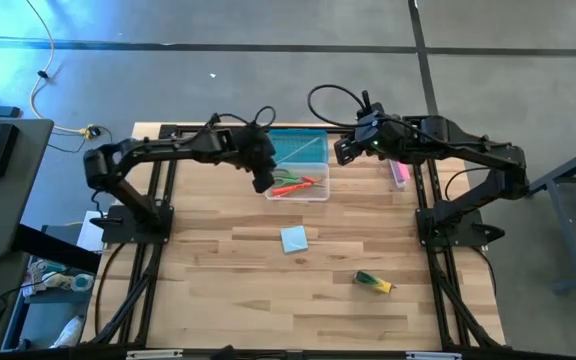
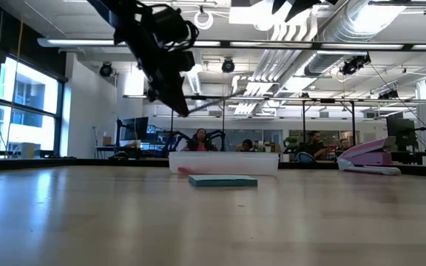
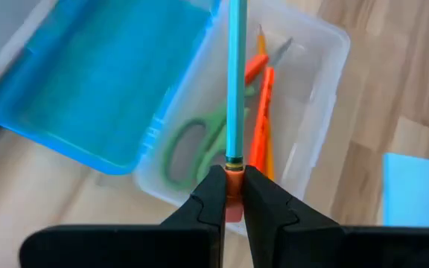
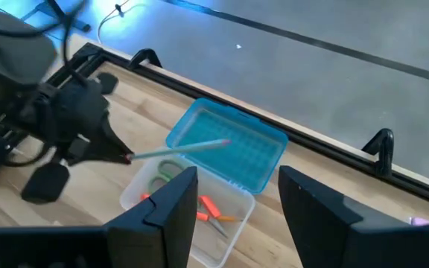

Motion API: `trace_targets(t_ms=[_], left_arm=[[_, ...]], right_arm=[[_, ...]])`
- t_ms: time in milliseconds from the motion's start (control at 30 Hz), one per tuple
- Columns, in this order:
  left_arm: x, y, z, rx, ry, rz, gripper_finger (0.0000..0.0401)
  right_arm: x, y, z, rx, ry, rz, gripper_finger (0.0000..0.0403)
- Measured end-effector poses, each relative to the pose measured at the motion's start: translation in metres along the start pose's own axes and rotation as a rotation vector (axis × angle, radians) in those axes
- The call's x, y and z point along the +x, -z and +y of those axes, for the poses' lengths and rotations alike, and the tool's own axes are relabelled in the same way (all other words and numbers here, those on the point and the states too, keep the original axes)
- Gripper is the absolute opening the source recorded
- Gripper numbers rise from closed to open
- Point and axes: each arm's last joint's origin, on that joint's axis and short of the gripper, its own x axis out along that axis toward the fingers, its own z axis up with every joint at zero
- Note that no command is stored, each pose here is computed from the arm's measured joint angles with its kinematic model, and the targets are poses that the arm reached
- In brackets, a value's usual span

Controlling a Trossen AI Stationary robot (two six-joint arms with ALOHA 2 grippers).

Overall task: Pack school essentials
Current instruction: Put the blue pencil into the supply box, then put the blue sticky note into the supply box

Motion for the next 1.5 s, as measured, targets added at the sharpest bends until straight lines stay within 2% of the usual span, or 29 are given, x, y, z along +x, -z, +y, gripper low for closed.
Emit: trace_targets(t_ms=[133, 267, 467, 567, 700, 1000, 1233, 1367, 1500], left_arm=[[0.018, 0.005, -0.001, -0.064, 0.046, 0.067, 0.0019], [0.034, 0.011, -0.006, -0.069, 0.084, 0.119, 0.0019], [0.043, 0.012, -0.017, -0.043, 0.101, 0.128, 0.0019], [0.044, 0.015, -0.019, -0.071, 0.1, 0.153, 0.0022], [0.049, 0.019, -0.02, -0.097, 0.098, 0.191, 0.0043], [0.052, 0.02, -0.022, -0.067, 0.099, 0.201, 0.0103], [0.04, 0.018, -0.013, -0.05, 0.126, 0.195, 0.0119], [0.02, 0.014, -0.008, -0.051, 0.194, 0.178, 0.0119], [-0.009, 0.009, -0.008, -0.033, 0.205, 0.116, 0.0119]], right_arm=[[0.0, 0.0, 0.0, 0.0, 0.001, 0.0, 0.0177], [0.0, 0.0, 0.0, 0.0, 0.011, -0.009, 0.0177], [0.0, 0.0, -0.001, 0.0, 0.017, -0.014, 0.0177], [0.0, 0.0, -0.001, 0.011, 0.017, -0.013, 0.0177], [0.0, 0.0, -0.001, 0.012, 0.022, -0.007, 0.0177], [0.0, 0.001, -0.002, 0.008, 0.027, -0.004, 0.0177], [0.0, 0.001, -0.002, 0.007, 0.027, -0.003, 0.0177], [0.0, 0.001, -0.001, 0.006, 0.008, 0.012, 0.0177], [0.0, 0.002, -0.001, -0.001, -0.003, 0.022, 0.0177]])
